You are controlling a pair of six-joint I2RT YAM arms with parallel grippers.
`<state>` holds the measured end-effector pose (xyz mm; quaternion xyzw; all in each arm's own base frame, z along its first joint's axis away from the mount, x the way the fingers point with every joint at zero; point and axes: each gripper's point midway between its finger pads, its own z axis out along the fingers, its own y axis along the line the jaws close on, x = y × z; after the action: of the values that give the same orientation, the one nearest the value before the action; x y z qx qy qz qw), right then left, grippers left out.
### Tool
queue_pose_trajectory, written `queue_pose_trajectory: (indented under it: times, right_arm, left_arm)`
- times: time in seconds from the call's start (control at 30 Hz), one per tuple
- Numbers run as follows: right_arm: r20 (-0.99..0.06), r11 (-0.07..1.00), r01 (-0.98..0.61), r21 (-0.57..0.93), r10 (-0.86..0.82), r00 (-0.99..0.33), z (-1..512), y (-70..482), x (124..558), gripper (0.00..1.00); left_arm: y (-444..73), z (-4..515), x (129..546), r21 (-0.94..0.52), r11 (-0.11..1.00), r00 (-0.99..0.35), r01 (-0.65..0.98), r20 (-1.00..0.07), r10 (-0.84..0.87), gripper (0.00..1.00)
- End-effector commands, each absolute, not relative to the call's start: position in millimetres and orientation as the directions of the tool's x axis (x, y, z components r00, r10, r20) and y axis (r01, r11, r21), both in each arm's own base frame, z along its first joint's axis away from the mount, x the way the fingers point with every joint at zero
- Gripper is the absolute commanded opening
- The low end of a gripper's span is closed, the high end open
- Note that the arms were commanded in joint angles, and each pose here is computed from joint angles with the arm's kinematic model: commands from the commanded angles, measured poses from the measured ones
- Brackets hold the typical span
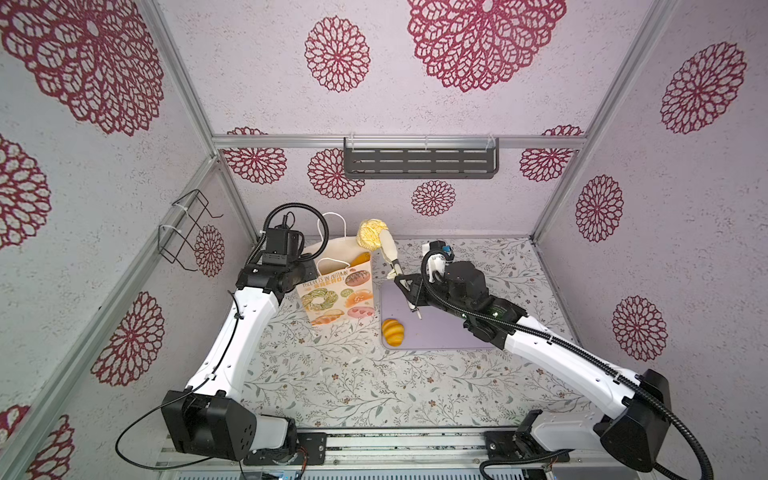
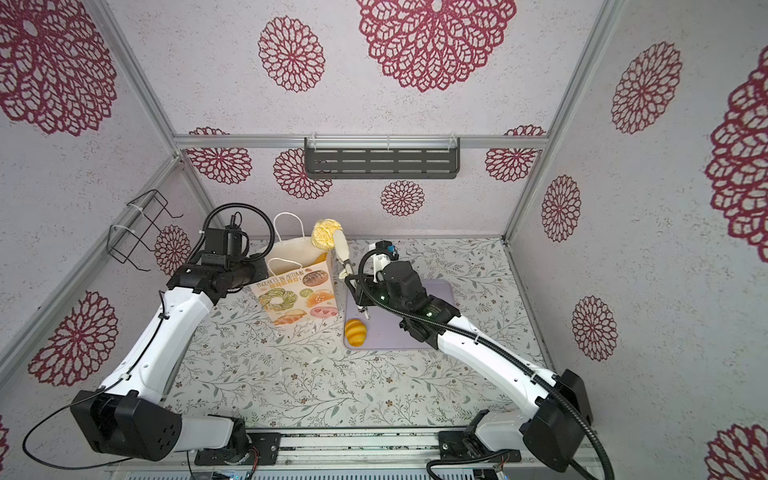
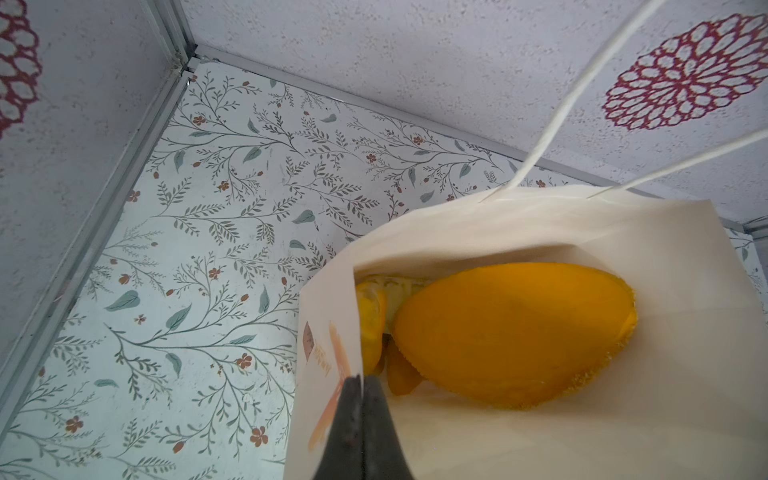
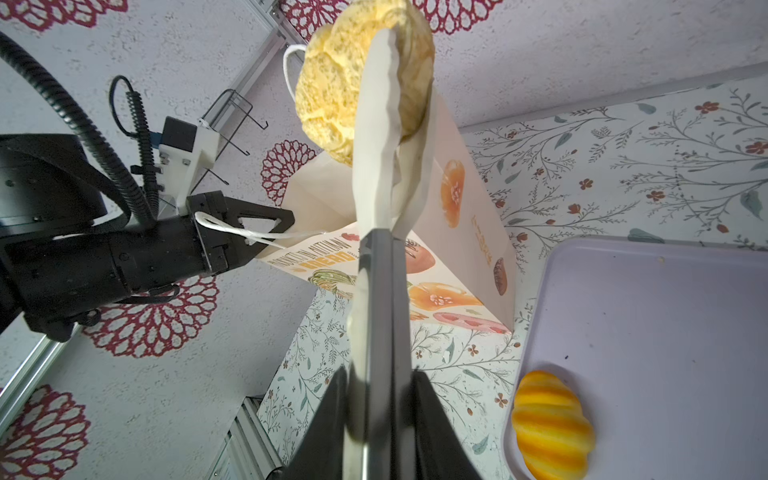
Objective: Place the fake bread into the paper bag
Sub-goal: 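Carry the pale bun in the right tongs over the bag opening, then open the right tongs over the bag to drop the pale bun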
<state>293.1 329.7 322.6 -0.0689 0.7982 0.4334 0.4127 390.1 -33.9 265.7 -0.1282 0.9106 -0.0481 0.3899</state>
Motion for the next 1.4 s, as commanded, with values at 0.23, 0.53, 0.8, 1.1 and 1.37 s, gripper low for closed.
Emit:
queue_pose_trajectory:
  times: [0.23, 0.53, 0.8, 1.1, 1.37]
  right_arm:
    - [-0.769, 0.554, -0.563, 0.613, 0.257, -0.585, 364.7, 356.4, 288.7, 0.00]
    - [-0.774, 0.549, -0.580, 0.602, 0.220, -0.594, 358.9, 372.2, 285.4, 0.00]
    - [-0.780, 0.540, -0.598, 0.592, 0.196, -0.595, 358.4, 382.3, 283.4, 0.00]
    - [-0.777, 0.530, -0.612, 0.587, 0.156, -0.610, 352.7, 399.2, 284.2, 0.00]
    - [-0.776, 0.531, -0.613, 0.585, 0.147, -0.613, 351.2, 403.6, 285.3, 0.25]
  left_arm:
    - [-34.8, 277.4, 390.8, -0.194, 0.965, -0.638, -0.178, -0.723, -0.263, 0.00]
    - [-35.9, 276.9, 390.6, -0.196, 0.965, -0.641, -0.175, -0.722, -0.262, 0.00]
    - [-36.1, 276.7, 390.7, -0.196, 0.965, -0.642, -0.173, -0.721, -0.262, 0.00]
    - [-36.3, 276.9, 390.6, -0.197, 0.965, -0.641, -0.173, -0.721, -0.262, 0.00]
    - [-36.5, 277.2, 390.5, -0.197, 0.965, -0.641, -0.172, -0.722, -0.262, 0.00]
